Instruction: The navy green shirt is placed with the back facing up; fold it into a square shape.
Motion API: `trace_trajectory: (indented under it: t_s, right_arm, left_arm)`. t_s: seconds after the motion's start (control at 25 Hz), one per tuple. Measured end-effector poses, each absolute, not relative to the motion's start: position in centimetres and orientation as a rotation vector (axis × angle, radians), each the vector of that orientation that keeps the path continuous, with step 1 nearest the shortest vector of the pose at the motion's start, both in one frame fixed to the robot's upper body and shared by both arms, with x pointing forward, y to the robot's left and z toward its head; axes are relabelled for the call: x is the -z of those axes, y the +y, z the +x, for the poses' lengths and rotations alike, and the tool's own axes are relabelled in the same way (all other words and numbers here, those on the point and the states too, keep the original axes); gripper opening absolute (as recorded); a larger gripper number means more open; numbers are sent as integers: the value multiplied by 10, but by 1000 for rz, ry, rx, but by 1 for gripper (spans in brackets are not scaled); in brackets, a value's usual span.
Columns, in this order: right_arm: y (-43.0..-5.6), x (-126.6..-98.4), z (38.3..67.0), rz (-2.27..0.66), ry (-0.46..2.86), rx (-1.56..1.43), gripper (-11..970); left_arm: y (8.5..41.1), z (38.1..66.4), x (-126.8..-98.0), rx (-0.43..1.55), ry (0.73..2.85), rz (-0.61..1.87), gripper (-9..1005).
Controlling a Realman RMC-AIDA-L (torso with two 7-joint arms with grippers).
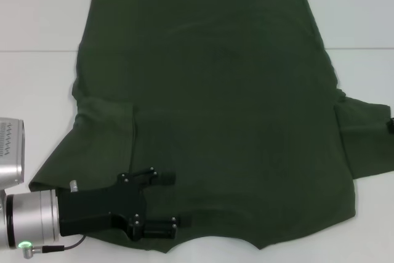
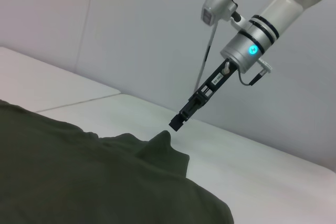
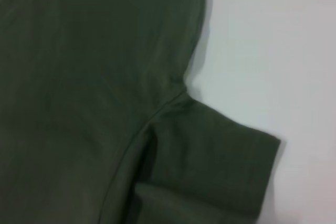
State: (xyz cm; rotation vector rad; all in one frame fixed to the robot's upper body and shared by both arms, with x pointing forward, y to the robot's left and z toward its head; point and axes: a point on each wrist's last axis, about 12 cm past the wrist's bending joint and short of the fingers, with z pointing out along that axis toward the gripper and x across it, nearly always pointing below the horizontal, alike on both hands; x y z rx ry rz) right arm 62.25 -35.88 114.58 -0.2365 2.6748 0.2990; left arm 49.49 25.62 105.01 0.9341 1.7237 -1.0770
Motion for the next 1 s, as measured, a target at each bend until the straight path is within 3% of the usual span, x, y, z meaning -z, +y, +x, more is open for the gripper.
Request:
trace_trajectory:
  t_s: [0.28,1.0]
  right_arm:
    - [-344,-1130,627,-236,2681,-329,848]
    - [-341,-1123,627,-277,2679,-284,845]
  left_arm:
    - [256,495,-1049,1076,1728,928,936]
    - [256,495,-1048,1065,1736,923,938]
